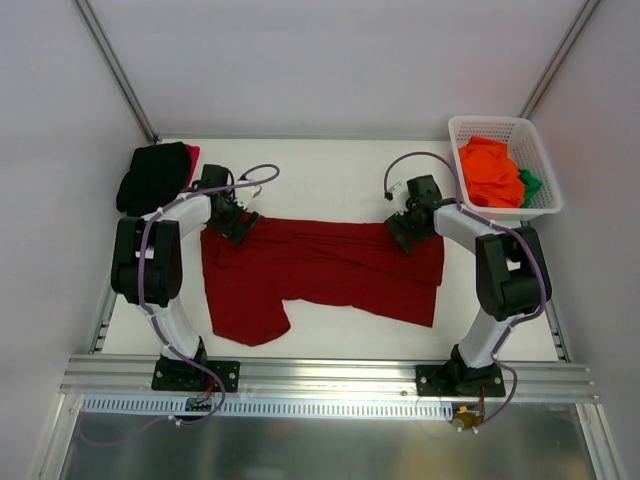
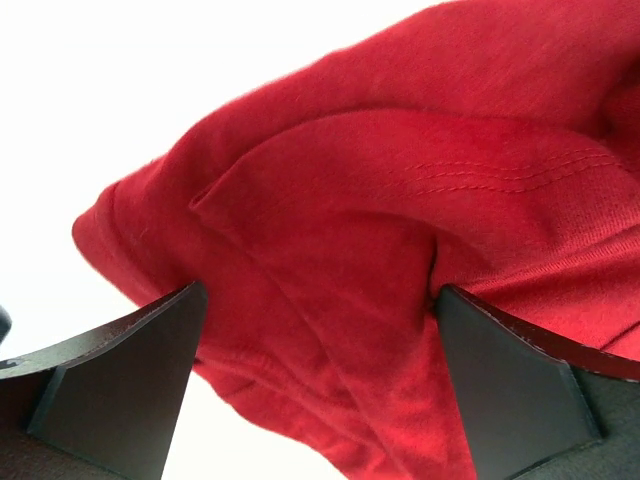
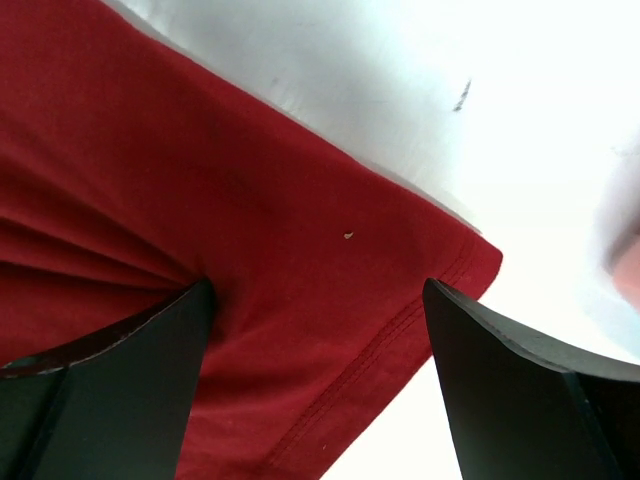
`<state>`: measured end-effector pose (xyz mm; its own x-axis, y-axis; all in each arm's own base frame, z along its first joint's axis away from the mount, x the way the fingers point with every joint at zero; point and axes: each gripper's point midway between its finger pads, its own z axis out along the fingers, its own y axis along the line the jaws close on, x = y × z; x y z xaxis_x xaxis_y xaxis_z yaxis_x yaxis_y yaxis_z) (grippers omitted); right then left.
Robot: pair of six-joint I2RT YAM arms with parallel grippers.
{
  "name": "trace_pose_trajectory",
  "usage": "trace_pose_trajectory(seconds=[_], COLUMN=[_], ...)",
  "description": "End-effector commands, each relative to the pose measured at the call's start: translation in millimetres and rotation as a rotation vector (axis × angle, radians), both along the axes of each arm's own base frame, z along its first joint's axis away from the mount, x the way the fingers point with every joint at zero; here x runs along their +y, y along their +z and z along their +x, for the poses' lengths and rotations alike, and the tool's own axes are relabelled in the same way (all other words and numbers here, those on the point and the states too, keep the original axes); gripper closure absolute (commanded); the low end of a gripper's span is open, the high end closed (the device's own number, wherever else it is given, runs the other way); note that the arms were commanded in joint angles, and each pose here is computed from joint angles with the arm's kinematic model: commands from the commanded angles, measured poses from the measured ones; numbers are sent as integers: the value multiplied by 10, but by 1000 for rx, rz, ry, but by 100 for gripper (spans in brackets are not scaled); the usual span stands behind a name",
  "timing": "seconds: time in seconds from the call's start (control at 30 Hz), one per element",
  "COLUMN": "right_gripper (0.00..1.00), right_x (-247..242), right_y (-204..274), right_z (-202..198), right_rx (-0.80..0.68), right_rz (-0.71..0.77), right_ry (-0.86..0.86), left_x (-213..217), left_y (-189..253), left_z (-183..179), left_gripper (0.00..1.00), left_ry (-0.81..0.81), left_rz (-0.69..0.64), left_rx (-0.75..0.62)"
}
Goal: Fold and stack the t-shirts
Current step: Fold the tshirt
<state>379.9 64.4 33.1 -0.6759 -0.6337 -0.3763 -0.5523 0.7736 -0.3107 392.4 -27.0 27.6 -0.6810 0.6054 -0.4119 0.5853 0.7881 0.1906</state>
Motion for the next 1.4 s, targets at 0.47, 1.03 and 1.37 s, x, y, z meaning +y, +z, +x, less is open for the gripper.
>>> trace_pose_trajectory(seconds=[0.47, 1.03, 1.37], right_gripper=[7, 9, 7], right_x=[903, 765, 821], right_y=[1589, 642, 581], right_z=[-311, -1695, -2011], right_rx=[-101, 79, -72], right_rz=[621, 82, -90], right_ry=[203, 599, 798], left_x=[-697, -876, -965], left_y=[1793, 1020, 606], left_z=[-532, -2054, -2444], left_gripper=[1, 1, 1], left_ry=[-117, -447, -632], left_rz=[-495, -285, 6], left_rx=[-89, 15, -70])
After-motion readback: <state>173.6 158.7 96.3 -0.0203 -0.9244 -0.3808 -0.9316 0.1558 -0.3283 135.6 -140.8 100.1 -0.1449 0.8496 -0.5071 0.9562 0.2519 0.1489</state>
